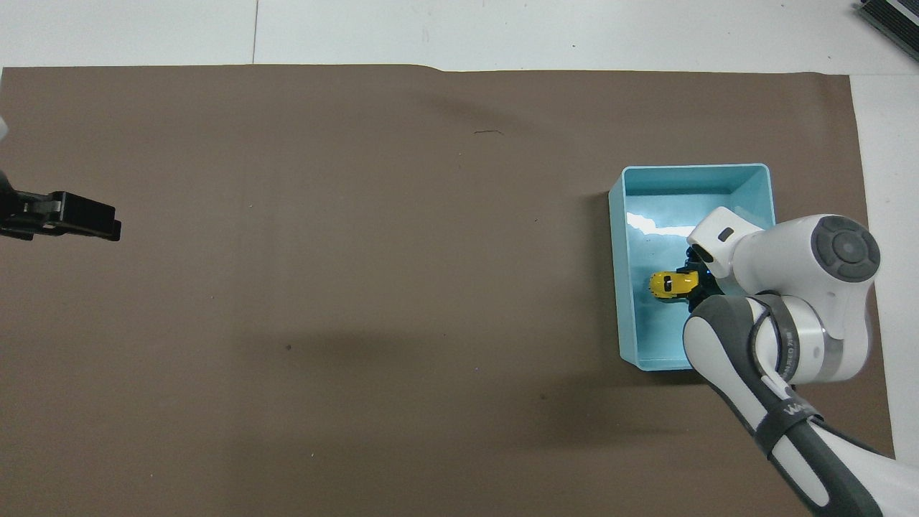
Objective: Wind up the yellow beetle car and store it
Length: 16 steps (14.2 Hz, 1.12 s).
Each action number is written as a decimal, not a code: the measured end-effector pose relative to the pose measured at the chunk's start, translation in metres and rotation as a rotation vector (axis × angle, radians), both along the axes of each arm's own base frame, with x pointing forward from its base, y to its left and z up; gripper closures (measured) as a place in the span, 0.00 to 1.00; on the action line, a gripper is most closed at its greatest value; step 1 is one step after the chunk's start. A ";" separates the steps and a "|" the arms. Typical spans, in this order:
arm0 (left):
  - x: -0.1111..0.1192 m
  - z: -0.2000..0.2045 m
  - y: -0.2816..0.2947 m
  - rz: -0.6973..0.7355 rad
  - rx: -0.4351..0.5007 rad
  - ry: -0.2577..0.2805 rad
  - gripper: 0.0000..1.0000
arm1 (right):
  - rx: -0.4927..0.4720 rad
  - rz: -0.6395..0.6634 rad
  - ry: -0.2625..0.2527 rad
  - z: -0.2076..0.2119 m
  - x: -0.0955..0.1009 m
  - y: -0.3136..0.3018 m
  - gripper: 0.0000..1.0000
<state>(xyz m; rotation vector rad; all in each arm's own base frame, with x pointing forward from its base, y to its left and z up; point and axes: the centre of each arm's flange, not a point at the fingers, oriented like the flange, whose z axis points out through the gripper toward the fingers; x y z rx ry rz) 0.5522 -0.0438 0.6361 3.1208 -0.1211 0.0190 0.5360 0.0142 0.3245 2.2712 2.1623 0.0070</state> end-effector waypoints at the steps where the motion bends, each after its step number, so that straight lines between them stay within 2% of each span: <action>1: 0.000 0.000 0.000 0.000 0.000 0.000 0.00 | -0.001 0.000 0.001 -0.004 0.000 0.000 0.59; 2: 0.000 0.000 0.000 0.000 0.000 0.000 0.00 | -0.001 0.000 0.004 -0.006 0.000 0.000 0.59; 3: 0.000 0.000 0.000 0.000 0.000 0.000 0.00 | -0.001 0.000 0.006 -0.007 0.000 0.000 0.54; 6: 0.000 0.000 0.000 0.000 0.000 0.000 0.00 | -0.001 0.000 0.003 -0.006 0.001 0.000 0.20; 8: 0.000 0.000 0.000 0.000 0.000 0.000 0.00 | -0.001 0.002 -0.007 -0.002 0.004 0.001 0.01; 13: 0.000 0.000 0.000 0.000 0.000 0.000 0.00 | 0.002 0.012 0.007 0.038 0.024 0.008 0.00; 16: 0.000 0.000 0.000 0.000 0.000 0.000 0.00 | 0.005 -0.003 -0.011 0.079 0.038 0.009 0.00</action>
